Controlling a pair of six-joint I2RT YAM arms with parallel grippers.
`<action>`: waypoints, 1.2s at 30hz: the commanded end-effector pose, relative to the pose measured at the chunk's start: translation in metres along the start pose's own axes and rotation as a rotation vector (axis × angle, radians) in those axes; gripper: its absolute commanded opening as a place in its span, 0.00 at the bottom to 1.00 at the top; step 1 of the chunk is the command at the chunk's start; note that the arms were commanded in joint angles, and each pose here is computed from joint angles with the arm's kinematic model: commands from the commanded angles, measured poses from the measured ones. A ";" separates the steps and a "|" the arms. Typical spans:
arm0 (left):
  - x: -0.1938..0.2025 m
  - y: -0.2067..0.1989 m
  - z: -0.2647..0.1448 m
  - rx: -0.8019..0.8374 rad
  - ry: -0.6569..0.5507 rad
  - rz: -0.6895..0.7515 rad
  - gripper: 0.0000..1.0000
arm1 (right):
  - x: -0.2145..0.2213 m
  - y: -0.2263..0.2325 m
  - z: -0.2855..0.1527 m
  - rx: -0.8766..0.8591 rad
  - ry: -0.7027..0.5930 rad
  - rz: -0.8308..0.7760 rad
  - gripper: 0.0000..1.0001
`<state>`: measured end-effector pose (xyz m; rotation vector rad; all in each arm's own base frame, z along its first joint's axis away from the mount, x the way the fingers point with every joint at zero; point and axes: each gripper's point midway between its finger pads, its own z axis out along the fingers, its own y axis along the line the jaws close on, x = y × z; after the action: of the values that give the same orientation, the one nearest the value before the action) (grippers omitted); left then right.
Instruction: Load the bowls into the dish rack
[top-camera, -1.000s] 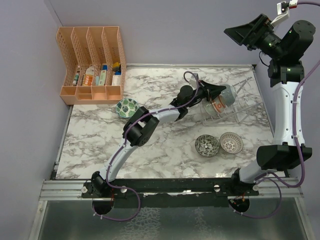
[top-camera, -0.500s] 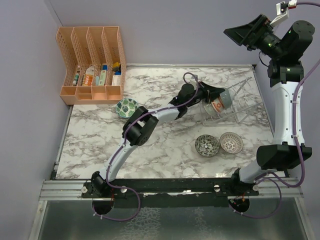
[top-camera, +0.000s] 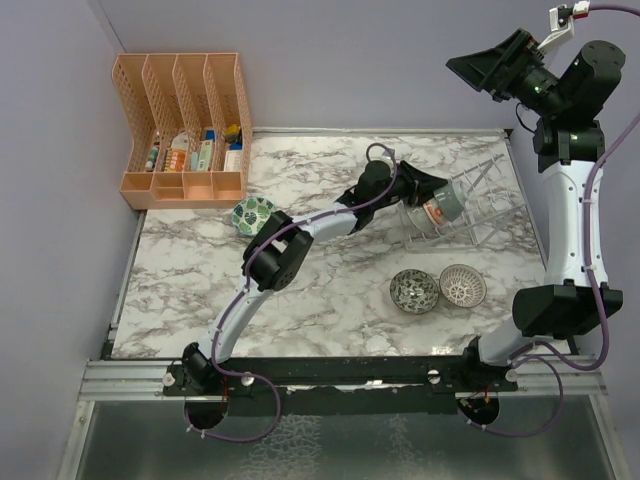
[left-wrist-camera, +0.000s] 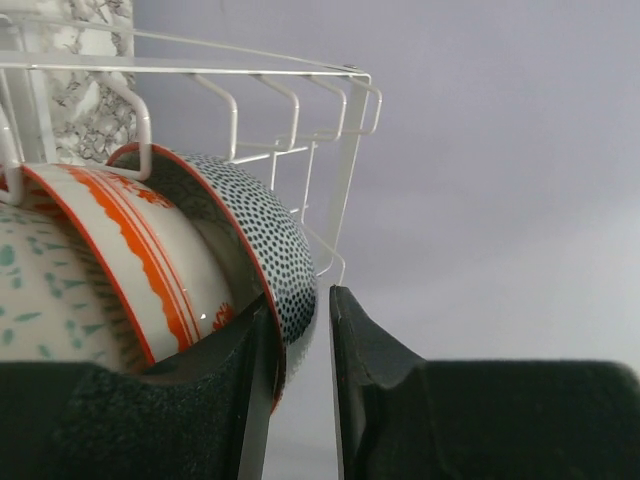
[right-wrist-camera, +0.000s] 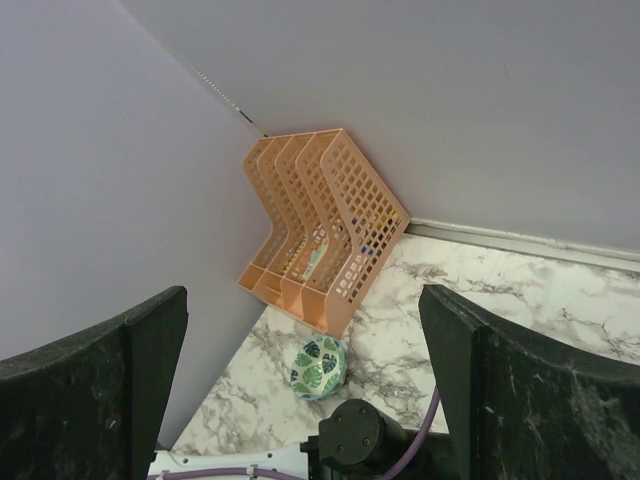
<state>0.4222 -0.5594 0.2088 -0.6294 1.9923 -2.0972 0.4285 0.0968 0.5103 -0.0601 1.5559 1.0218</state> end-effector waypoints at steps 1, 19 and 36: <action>0.013 -0.041 -0.010 0.039 0.027 0.043 0.30 | -0.003 -0.001 0.002 -0.028 -0.003 -0.029 1.00; 0.009 -0.026 -0.033 -0.115 0.035 0.094 0.40 | 0.004 -0.004 0.003 -0.037 0.010 -0.004 1.00; 0.015 -0.067 -0.097 -0.206 0.005 0.360 0.47 | 0.002 0.002 -0.001 -0.039 0.004 -0.006 1.00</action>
<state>0.3984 -0.4892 0.2305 -0.4640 2.2003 -1.7560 0.4360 0.0989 0.4989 -0.0636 1.5684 1.0536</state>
